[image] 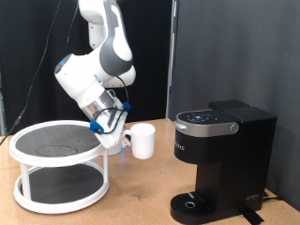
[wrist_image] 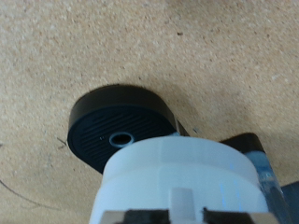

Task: Make a cup of coffee with the keurig machine

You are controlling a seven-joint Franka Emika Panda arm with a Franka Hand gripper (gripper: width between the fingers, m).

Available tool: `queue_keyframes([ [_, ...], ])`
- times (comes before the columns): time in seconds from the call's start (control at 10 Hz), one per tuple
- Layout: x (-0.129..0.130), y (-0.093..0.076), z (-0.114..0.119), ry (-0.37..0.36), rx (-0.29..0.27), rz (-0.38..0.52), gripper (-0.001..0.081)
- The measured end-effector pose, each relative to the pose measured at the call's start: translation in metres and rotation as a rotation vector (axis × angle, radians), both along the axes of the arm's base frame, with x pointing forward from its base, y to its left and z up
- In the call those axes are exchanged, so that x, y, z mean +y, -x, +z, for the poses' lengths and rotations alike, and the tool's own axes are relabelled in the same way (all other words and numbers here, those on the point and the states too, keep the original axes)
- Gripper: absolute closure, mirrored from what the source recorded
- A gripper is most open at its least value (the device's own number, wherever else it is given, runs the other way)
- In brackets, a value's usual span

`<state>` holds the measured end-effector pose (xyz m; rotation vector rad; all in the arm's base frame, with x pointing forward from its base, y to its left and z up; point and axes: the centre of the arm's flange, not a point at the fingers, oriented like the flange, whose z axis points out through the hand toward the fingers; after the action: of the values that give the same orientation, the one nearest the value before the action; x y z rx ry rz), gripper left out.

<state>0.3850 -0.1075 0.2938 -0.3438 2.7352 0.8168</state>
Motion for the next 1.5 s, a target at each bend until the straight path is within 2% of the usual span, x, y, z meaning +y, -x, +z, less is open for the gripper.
queue_keyframes([
  [0.4, -0.001, -0.020, -0.022, 0.013, 0.019, -0.018, 0.0804],
  [0.9, 0.001, -0.035, -0.051, 0.037, 0.032, -0.056, 0.0804],
  [1.1, 0.007, -0.042, -0.062, 0.029, 0.000, -0.062, 0.0804],
  [1.5, 0.037, -0.047, -0.075, 0.017, -0.111, -0.037, 0.0804],
])
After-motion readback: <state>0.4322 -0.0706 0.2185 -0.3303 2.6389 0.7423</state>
